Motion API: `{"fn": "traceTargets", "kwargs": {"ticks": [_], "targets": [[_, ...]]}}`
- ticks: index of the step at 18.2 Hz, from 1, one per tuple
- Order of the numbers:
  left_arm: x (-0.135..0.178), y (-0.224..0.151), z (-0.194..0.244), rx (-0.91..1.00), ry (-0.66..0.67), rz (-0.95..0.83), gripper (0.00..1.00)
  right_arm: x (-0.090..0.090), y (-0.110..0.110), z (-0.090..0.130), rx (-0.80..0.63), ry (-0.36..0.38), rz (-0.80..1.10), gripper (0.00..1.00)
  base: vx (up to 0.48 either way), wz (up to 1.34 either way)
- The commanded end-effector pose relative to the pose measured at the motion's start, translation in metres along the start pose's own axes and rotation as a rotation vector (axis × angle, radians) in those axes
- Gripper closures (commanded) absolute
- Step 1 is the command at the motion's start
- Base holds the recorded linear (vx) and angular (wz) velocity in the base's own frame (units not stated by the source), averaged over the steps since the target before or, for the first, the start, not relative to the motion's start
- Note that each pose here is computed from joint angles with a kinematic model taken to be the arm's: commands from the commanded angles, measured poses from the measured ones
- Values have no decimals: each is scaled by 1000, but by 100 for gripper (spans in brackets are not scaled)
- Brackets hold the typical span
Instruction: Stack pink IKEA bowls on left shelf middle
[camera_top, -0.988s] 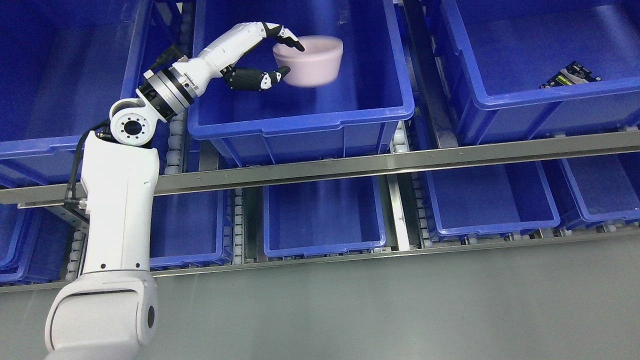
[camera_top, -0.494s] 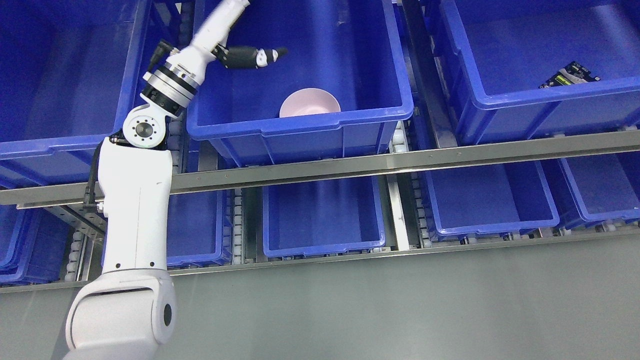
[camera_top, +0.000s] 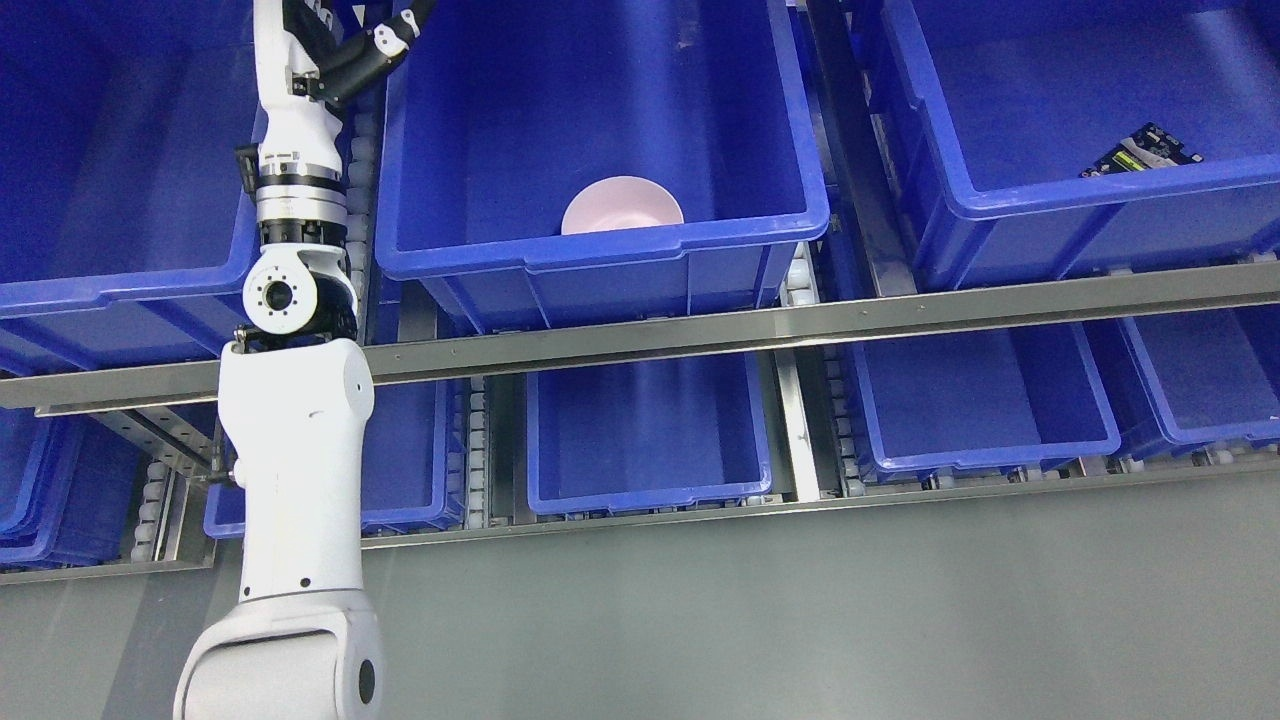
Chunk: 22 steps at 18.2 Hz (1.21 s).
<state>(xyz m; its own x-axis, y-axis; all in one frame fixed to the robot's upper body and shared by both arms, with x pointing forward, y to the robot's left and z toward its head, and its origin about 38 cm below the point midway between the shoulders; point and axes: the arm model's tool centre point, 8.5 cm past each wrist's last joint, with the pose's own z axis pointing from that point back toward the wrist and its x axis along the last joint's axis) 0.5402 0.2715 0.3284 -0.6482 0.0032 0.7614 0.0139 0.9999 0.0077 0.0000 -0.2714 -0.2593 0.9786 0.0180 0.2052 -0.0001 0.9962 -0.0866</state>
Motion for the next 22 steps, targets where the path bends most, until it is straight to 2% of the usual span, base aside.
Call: {"fn": "traceTargets", "kwargs": {"ticks": [1,8,14,22], "targets": [[54,-18,28,-36,-128,63,0,6,-11,-1,-19,-17,-2,0,0,0],[29,-26,62,-57,-92,60,0,6,-11,-1,-19,-17,-2,0,0,0],[33,-25,64,-58,-97,58,0,6,-11,-1,-19,-17,-2,0,-54,43],[32,-27,65,-64,-91,60,0,5,-11,-1,-19,-16,-2,0,-180,63]]}}
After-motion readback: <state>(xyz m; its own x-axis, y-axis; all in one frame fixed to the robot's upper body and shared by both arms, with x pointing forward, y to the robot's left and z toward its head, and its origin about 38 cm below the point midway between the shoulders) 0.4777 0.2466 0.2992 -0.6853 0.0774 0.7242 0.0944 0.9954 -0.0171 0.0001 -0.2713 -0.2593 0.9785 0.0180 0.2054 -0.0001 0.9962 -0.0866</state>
